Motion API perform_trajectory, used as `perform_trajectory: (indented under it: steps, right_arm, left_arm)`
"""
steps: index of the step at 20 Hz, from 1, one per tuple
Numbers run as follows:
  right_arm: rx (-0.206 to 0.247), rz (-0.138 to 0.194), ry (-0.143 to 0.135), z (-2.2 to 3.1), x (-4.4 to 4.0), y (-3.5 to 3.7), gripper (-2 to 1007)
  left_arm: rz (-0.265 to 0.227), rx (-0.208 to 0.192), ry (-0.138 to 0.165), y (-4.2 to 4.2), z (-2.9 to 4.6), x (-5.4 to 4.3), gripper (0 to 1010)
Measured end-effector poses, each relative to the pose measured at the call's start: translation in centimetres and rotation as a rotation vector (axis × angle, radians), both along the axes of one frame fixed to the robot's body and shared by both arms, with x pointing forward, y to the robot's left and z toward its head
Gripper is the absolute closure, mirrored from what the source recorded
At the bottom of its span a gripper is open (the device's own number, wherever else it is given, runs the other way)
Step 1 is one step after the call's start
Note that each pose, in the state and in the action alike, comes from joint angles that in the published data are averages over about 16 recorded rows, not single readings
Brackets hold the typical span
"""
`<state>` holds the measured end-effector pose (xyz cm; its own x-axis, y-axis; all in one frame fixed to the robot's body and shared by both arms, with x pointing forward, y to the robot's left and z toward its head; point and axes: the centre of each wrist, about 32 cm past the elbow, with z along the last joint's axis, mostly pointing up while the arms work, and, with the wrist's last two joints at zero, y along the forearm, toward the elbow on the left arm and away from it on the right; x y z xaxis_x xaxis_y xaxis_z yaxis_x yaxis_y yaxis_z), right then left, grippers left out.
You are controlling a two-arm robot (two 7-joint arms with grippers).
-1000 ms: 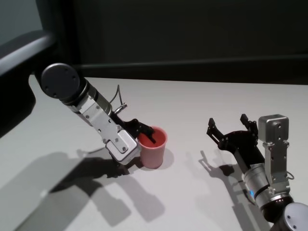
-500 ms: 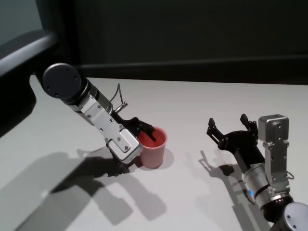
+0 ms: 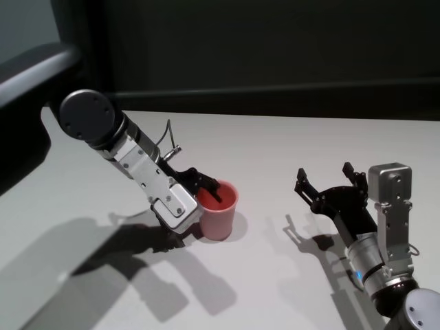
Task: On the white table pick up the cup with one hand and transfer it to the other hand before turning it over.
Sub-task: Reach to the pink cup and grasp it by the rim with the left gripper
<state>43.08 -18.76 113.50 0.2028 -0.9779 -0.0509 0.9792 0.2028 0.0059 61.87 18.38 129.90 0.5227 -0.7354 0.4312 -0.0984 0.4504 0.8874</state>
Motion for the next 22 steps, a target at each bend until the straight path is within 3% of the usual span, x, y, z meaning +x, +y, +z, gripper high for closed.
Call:
perform_trajectory:
  steps: [8,22]
  right_arm:
    - [0.0,0.0,0.0,0.0,0.0,0.0,5]
    - [0.0,0.0,0.0,0.0,0.0,0.0,5]
  left_arm:
    - [-0.001,-0.001,0.003,0.02,-0.02,0.01,231]
    - [-0.003,-0.001,0.006,0.05,-0.04,0.02,751]
